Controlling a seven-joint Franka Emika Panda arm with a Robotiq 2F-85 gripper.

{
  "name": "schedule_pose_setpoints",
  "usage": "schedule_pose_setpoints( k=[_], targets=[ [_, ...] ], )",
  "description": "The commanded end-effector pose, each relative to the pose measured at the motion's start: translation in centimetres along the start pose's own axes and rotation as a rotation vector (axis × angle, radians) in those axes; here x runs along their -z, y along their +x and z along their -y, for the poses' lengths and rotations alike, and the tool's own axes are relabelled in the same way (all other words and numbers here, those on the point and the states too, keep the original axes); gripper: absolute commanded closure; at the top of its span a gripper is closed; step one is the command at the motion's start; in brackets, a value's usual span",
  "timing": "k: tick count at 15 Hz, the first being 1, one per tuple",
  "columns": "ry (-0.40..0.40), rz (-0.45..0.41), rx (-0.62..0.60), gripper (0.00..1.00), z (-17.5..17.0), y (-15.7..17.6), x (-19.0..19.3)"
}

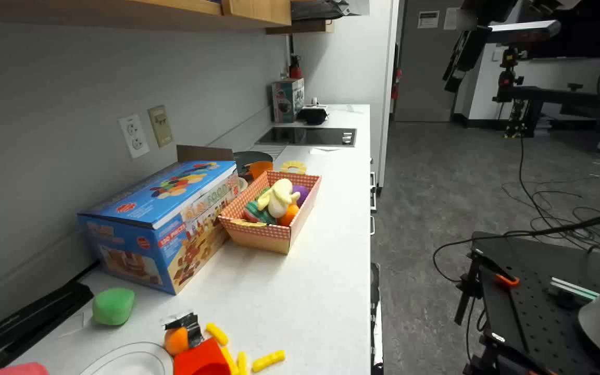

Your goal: Close the cabinet

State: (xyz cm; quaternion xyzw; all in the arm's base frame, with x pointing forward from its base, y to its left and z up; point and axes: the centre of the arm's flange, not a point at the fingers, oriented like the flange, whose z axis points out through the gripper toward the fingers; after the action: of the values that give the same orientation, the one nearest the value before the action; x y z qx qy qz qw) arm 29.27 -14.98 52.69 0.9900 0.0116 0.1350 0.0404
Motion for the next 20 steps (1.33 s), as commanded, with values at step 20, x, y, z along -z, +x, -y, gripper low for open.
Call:
schedule_pose_setpoints(
  k=[20],
  targets=[
    [0.051, 0.017, 0.113, 0.00, 0.12, -0.12, -0.22]
  ],
)
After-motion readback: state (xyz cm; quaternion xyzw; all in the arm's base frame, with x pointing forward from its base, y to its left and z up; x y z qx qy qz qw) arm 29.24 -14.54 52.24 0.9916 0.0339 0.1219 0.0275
